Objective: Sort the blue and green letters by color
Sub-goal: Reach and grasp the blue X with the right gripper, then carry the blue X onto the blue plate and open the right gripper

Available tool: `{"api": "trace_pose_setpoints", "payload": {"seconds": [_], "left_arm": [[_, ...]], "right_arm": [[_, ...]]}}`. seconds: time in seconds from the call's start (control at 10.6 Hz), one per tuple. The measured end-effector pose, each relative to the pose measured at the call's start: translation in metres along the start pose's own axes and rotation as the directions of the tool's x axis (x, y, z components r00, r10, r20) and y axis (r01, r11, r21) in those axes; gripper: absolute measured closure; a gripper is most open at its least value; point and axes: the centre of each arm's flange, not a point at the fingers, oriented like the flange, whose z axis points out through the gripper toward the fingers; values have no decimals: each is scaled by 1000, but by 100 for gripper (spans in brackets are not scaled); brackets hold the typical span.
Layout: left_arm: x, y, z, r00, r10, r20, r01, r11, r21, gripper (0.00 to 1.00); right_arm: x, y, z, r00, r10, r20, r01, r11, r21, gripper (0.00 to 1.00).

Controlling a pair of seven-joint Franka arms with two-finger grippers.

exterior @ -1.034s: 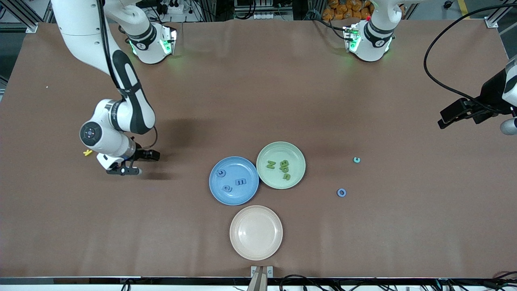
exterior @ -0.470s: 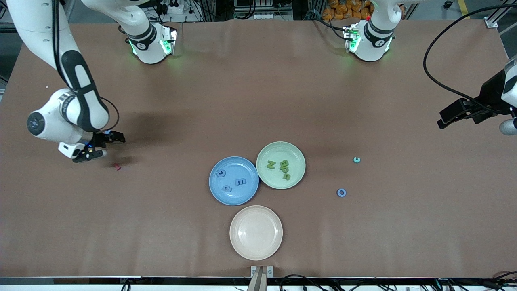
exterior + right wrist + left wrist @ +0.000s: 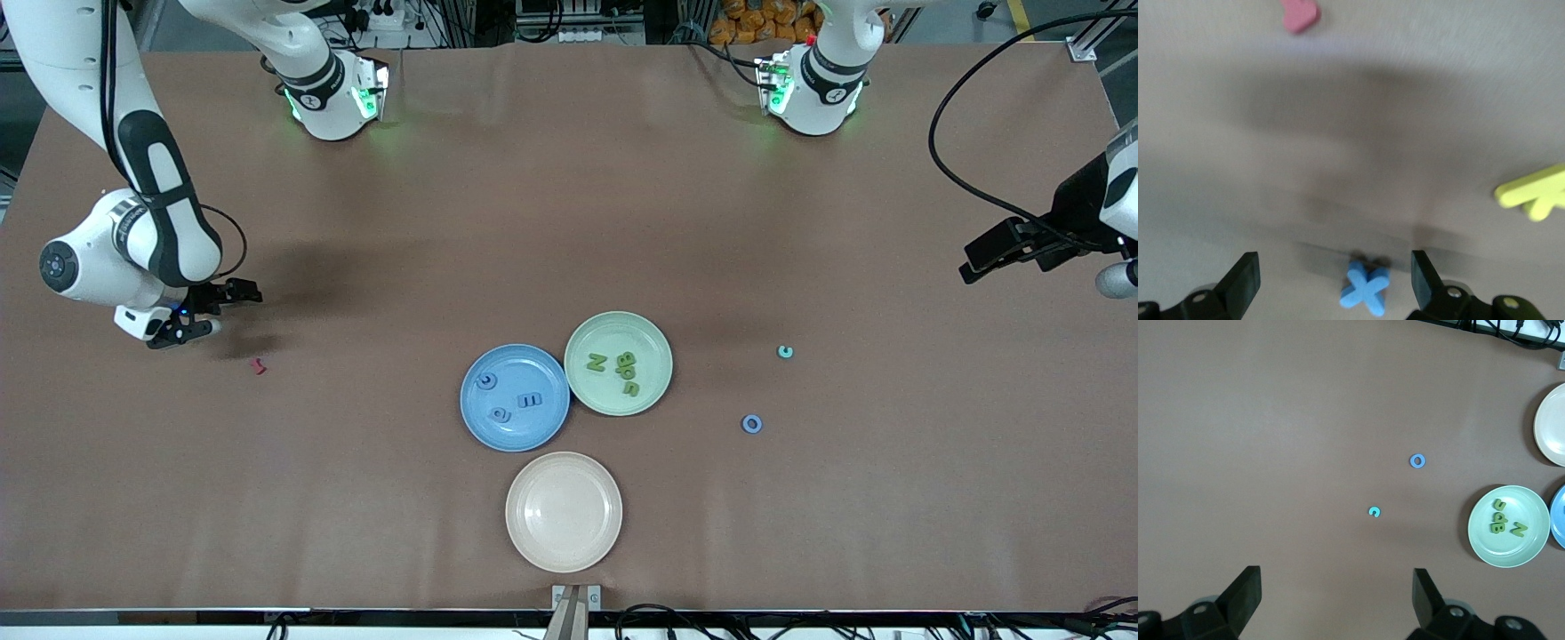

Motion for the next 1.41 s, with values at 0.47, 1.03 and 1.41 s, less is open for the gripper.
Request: {"api": "trace_pose_setpoints", "payload": {"seconds": [0.47, 1.03, 1.41], "left_arm": [[0, 0, 2, 1000, 0, 5, 0, 1000, 1, 0], [0, 0, 6, 1000, 0, 12, 0, 1000, 3, 0], [0, -1, 6, 1000, -1, 12, 1, 1000, 3, 0]], "right_arm": [[-13, 4, 9, 997, 6, 70, -8, 1000, 20, 0], [-14, 8, 7, 997, 6, 72, -7, 1000, 9, 42], [-13, 8, 6, 997, 3, 74, -4, 1000, 8, 67]]}}
